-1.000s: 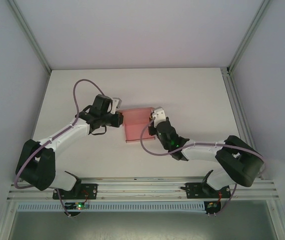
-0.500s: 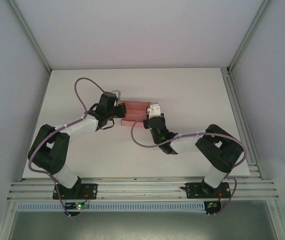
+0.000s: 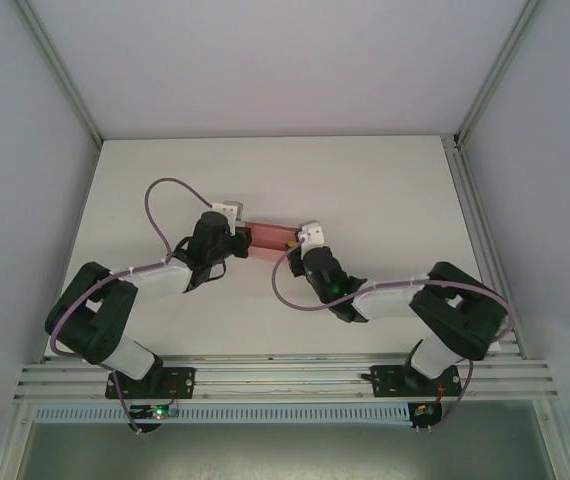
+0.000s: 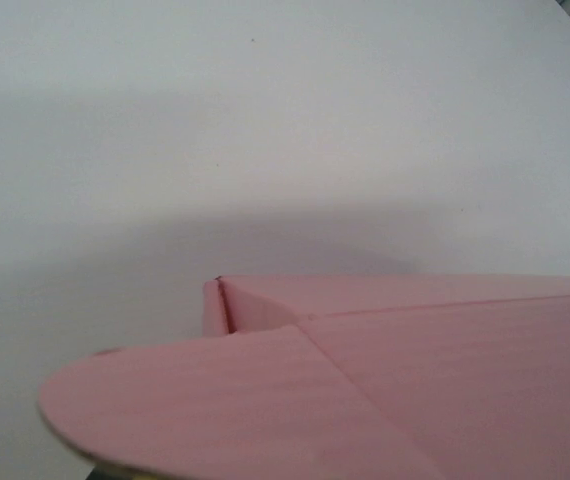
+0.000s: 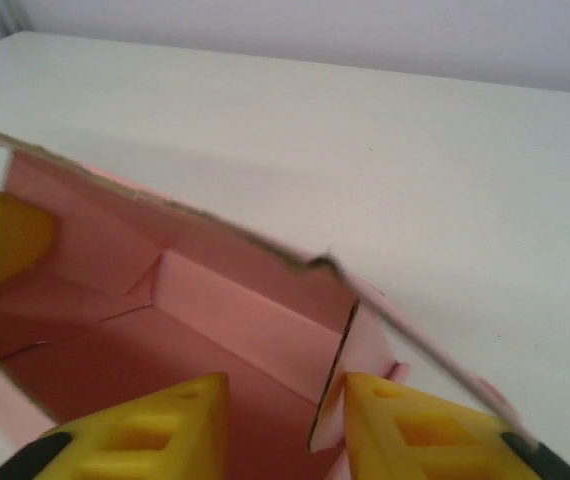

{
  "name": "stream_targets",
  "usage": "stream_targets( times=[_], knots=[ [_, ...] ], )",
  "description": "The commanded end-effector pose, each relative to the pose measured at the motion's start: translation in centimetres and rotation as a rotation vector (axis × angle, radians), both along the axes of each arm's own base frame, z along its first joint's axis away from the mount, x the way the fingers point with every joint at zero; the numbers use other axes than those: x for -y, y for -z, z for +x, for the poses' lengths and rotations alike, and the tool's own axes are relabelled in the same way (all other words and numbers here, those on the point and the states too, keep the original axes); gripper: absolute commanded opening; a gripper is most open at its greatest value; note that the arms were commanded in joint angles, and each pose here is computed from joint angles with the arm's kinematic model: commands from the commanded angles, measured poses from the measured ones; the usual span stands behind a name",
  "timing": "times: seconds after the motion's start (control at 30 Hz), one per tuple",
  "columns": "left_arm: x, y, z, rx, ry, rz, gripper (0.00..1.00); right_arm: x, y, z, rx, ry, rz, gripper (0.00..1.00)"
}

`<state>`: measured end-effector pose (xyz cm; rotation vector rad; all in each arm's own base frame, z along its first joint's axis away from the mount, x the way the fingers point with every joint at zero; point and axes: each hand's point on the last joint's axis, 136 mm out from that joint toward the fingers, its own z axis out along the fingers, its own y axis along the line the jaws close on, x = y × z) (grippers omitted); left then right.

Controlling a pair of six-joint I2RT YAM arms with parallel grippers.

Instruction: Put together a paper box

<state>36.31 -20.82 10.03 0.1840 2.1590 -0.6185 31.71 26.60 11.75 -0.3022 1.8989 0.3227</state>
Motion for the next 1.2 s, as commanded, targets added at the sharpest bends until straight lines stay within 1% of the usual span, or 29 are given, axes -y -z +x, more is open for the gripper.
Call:
stream_targets(
  times=[0.0,0.1,0.17,0.2,0.3,0.37,0.43,0.5,0.57,0.6,0.67,0.77,0.83,0.9,0.97,1.0,1.1,1.17],
  knots=[
    [1.0,0.9,-1.7,0.056,0.079,0.054,0.0,-0.6,-0.6,-2.1,-0.065,-0.098,0.002,0.47],
    [0.8,1.5,-2.4,0.093,0.082,0.095,0.0,0.1,-1.3,-3.2,-0.1,-0.122,-0.003,0.6],
    [0.6,1.9,-2.5,0.096,0.081,0.115,0.0,0.7,-1.8,-4.0,-0.116,-0.128,0.014,0.67],
    [0.5,2.1,-2.5,0.096,0.078,0.128,0.0,1.1,-1.9,-4.5,-0.125,-0.138,0.015,0.72],
    [0.8,2.1,-2.8,0.101,0.095,0.134,0.0,2.9,-1.7,-5.5,-0.152,-0.104,0.017,0.86],
    [1.3,1.9,-3.2,0.116,0.12,0.139,0.0,4.2,-1.7,-6.0,-0.154,-0.074,0.017,0.87],
    [1.5,1.9,-3.5,0.13,0.133,0.164,0.0,4.7,-2.8,-6.8,-0.134,-0.094,0.031,0.9],
    [1.5,2.0,-3.8,0.139,0.137,0.189,0.0,4.5,-4.7,-7.5,-0.089,-0.146,0.076,0.94],
    [1.5,2.0,-3.8,0.144,0.138,0.198,0.0,4.5,-6.8,-7.6,-0.039,-0.168,0.122,0.96],
    [1.6,2.0,-3.9,0.146,0.141,0.2,0.0,4.7,-7.8,-7.5,-0.017,-0.167,0.142,0.98],
    [1.7,2.1,-4.0,0.148,0.147,0.201,0.0,5.4,-9.0,-6.8,0.007,-0.14,0.161,0.98],
    [1.8,2.1,-4.2,0.15,0.162,0.199,0.0,7.1,-9.4,-4.6,-0.032,-0.039,0.174,0.98],
    [2.0,2.1,-4.4,0.153,0.176,0.202,0.0,7.7,-9.1,-2.9,-0.094,-0.001,0.182,0.97],
    [1.9,2.2,-4.5,0.154,0.174,0.21,0.0,7.6,-8.0,-1.3,-0.164,0.017,0.132,0.97],
    [1.9,2.4,-4.7,0.148,0.181,0.215,0.04,7.1,-6.7,-0.1,-0.215,0.032,0.037,0.97],
    [1.9,2.5,-4.8,0.143,0.182,0.218,0.05,6.6,-6.0,0.4,-0.237,0.024,0.011,0.97],
    [1.5,3.2,-5.2,0.118,0.174,0.234,0.09,5.2,-3.3,1.5,-0.315,0.011,-0.028,0.97],
    [1.2,3.7,-5.7,0.096,0.174,0.24,0.14,4.3,-1.2,1.5,-0.378,-0.006,-0.062,0.97]
  ],
)
